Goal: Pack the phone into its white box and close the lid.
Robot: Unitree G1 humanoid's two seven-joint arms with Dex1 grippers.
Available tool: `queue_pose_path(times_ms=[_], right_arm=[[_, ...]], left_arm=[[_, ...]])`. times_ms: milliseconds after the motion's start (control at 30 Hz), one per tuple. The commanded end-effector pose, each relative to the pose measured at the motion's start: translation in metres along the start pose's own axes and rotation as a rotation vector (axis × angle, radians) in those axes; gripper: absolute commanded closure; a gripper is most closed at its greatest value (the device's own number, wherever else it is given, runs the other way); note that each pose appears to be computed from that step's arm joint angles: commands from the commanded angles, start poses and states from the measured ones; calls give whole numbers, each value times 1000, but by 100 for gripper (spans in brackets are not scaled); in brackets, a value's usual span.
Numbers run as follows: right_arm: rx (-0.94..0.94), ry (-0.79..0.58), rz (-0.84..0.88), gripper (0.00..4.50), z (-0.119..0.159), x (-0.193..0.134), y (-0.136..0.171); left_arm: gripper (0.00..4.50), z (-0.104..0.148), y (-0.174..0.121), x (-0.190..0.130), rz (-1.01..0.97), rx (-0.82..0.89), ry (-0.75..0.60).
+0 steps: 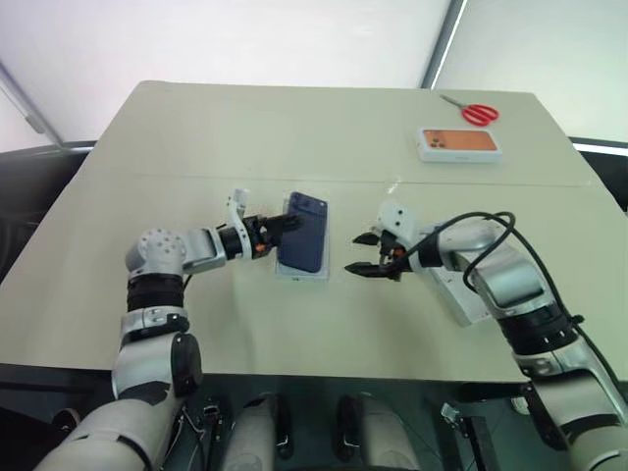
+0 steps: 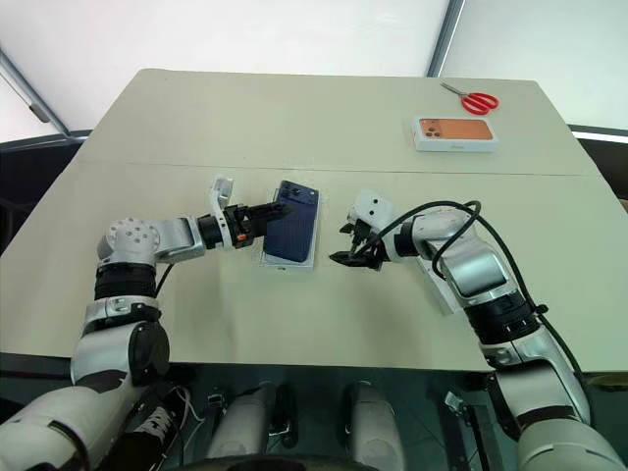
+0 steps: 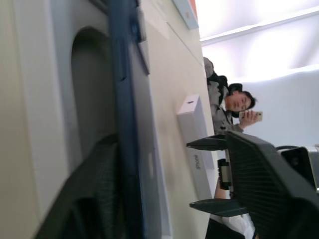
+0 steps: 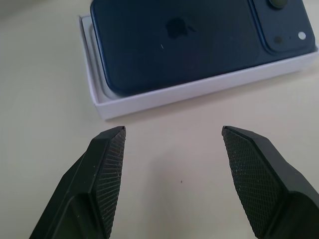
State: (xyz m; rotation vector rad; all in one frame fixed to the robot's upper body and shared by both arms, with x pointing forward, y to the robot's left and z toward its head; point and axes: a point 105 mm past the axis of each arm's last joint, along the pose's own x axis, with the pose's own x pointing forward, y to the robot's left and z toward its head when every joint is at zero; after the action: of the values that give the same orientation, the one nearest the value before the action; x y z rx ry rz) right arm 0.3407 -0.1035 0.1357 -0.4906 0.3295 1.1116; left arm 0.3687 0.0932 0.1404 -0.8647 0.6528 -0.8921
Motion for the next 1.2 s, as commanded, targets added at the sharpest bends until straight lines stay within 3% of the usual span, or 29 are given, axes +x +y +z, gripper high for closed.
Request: queue_pose_path(times_ms=[33,800,833,933,1067,1133,1200], right_arm=[[-42,-34,-22,125,12,0,-4],[-60,-47,-53,125,15,10,-15],[-66,-38,-58,125,13,10,-16],[-22,-58,-104,219,13,8,-26],[-80,-27,-121,430,10,10,-28],[-91,-23,-131,450,8,15,-29],[-92,-19,-132,450,6,23,-28]], left_arm=[[21,0,-3,-4,3,24,5],[21,29,-4,-51,152,225,-99],[44,32,-2,-54,154,209,-121],[149,36,4,-61,183,216,-147],[360,31,25,-63,316,303,-133],[446,24,33,-56,353,359,-100],[446,17,31,-41,334,405,-72]])
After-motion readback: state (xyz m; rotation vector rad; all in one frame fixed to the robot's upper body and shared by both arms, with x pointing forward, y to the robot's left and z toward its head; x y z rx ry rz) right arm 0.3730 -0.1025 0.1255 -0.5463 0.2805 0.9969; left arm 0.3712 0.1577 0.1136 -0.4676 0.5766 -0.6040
